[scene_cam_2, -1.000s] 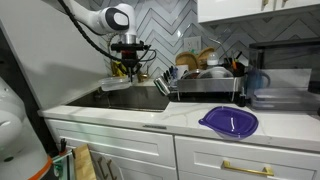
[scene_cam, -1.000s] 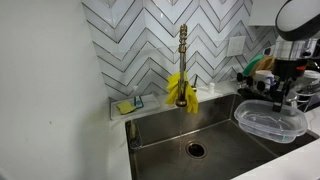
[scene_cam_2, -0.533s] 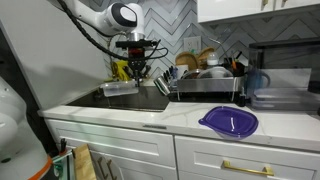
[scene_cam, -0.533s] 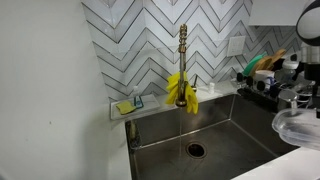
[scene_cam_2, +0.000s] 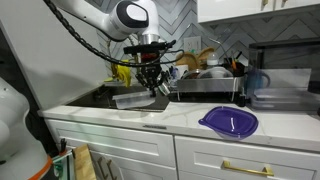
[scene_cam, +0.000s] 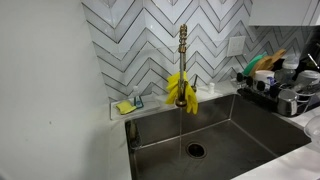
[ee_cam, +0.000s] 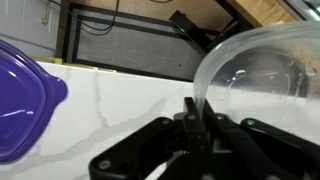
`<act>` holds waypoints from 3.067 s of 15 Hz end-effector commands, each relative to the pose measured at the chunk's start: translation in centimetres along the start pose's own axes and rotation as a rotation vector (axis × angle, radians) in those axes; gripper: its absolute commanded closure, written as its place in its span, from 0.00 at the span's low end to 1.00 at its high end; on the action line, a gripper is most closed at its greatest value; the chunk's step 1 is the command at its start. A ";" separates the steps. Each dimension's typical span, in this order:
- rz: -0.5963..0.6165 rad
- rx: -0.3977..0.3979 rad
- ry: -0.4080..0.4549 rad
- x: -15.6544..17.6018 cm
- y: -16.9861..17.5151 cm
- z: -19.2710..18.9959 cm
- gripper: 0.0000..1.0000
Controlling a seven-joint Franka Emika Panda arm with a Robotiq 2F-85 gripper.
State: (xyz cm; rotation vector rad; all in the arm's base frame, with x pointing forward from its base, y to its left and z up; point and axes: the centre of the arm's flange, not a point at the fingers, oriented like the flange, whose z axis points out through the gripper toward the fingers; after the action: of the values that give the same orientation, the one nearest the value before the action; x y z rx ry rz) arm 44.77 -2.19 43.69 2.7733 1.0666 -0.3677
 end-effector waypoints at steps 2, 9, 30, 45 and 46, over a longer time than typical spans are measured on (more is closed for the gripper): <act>0.069 -0.019 0.033 -1.4 1.5 0.6 0.93; 0.121 0.014 0.062 -2.5 3.9 2.4 0.98; 0.275 0.011 0.313 -1.2 14.4 9.0 0.68; 0.764 0.045 0.388 -5.7 19.6 5.8 0.00; 0.818 0.034 0.381 -6.4 20.1 5.4 0.00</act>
State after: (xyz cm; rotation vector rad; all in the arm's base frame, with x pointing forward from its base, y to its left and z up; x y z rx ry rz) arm 52.53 -20.57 40.22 3.1116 0.1098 0.2677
